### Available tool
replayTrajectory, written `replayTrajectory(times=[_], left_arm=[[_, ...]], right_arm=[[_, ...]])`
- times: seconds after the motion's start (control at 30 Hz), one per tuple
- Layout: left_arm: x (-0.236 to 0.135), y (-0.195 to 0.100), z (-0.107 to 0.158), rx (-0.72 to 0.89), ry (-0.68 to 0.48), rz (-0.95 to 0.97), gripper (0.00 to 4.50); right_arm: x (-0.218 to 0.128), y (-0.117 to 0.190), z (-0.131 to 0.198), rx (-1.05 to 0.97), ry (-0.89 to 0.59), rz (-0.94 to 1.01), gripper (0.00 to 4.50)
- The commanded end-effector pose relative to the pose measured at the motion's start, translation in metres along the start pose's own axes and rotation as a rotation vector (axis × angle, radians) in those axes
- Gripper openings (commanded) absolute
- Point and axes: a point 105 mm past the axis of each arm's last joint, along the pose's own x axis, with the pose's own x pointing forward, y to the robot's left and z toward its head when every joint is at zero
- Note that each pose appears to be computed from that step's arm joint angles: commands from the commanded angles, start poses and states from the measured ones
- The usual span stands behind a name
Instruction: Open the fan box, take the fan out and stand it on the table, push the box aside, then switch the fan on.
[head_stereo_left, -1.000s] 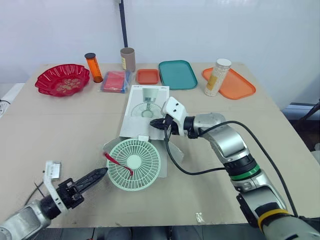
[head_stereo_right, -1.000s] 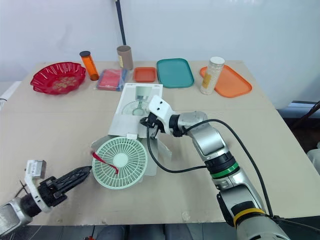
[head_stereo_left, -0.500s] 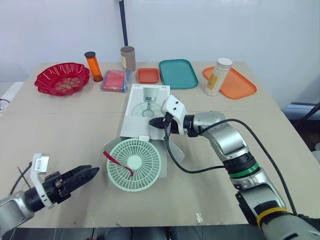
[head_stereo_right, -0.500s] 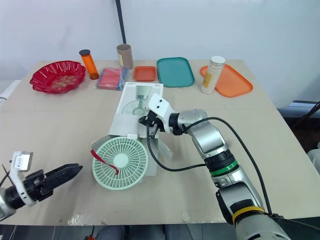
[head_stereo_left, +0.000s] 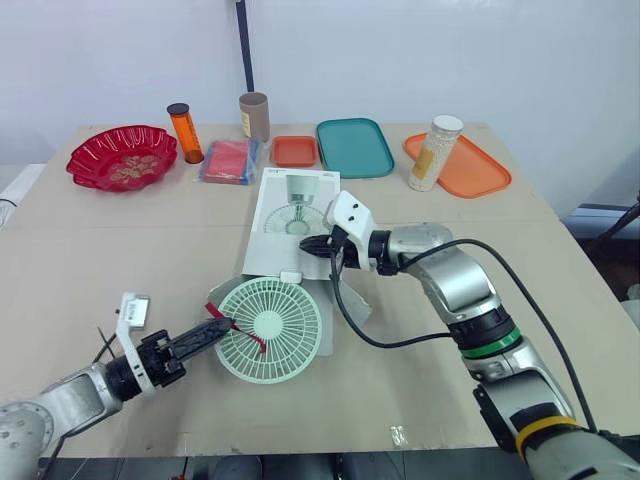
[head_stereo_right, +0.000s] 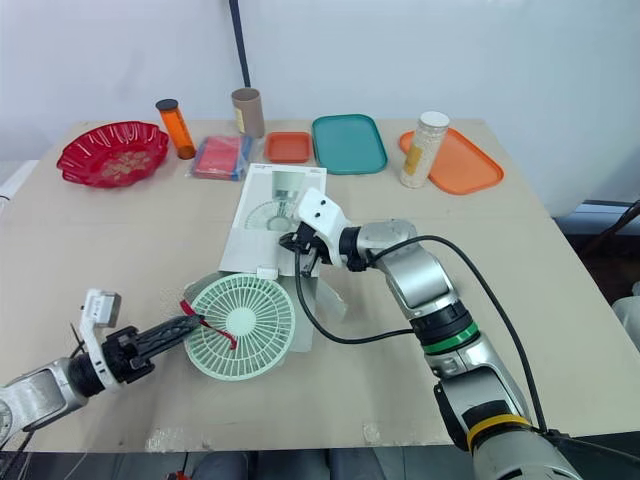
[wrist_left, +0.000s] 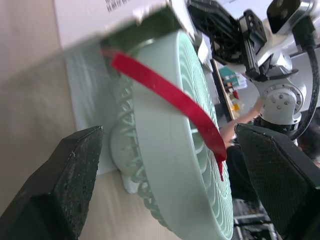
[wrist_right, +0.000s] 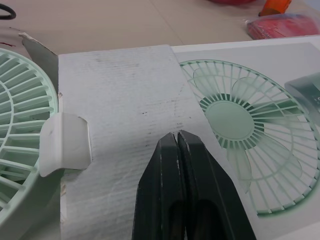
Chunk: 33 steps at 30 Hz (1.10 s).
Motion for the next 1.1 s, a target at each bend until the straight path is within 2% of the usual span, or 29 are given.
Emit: replayTrajectory(times=[0.03, 0.1, 0.23, 0.3, 0.37, 0.4, 0.87, 1.07, 1.1], left_arm=[[0.009, 0.001, -0.004, -0.022, 0.021, -0.013, 4.46], [0.013, 0.001, -0.003, -0.036, 0.012, -0.02, 4.46], [0.02, -0.001, -0.001, -0.073, -0.014, -0.035, 3.4], [0.02, -0.003, -0.001, -0.086, -0.015, -0.036, 2.46], [0.02, -0.005, -0.003, -0.098, -0.009, -0.035, 2.08], [0.02, -0.006, -0.004, -0.104, -0.008, -0.033, 2.03], [-0.004, -0.004, -0.03, -0.243, -0.01, 0.068, 2.02], [-0.004, 0.003, -0.031, -0.214, -0.015, 0.097, 2.02], [-0.004, 0.004, -0.031, -0.209, -0.015, 0.099, 3.01]], right_arm=[[-0.004, -0.003, 0.007, -0.024, -0.017, -0.024, 0.0], [-0.005, -0.003, 0.007, -0.026, -0.014, -0.029, 0.0], [-0.006, -0.004, 0.006, -0.029, -0.01, -0.036, 0.0], [-0.006, -0.004, 0.006, -0.03, -0.009, -0.039, 0.0], [-0.006, -0.004, 0.006, -0.03, -0.009, -0.041, 0.0], [-0.006, -0.005, 0.006, -0.03, -0.009, -0.042, 0.0], [-0.005, -0.004, 0.006, -0.036, -0.014, -0.045, 0.0], [-0.004, -0.004, 0.007, -0.038, -0.016, -0.044, 0.0], [-0.004, -0.004, 0.007, -0.038, -0.016, -0.044, 0.0]])
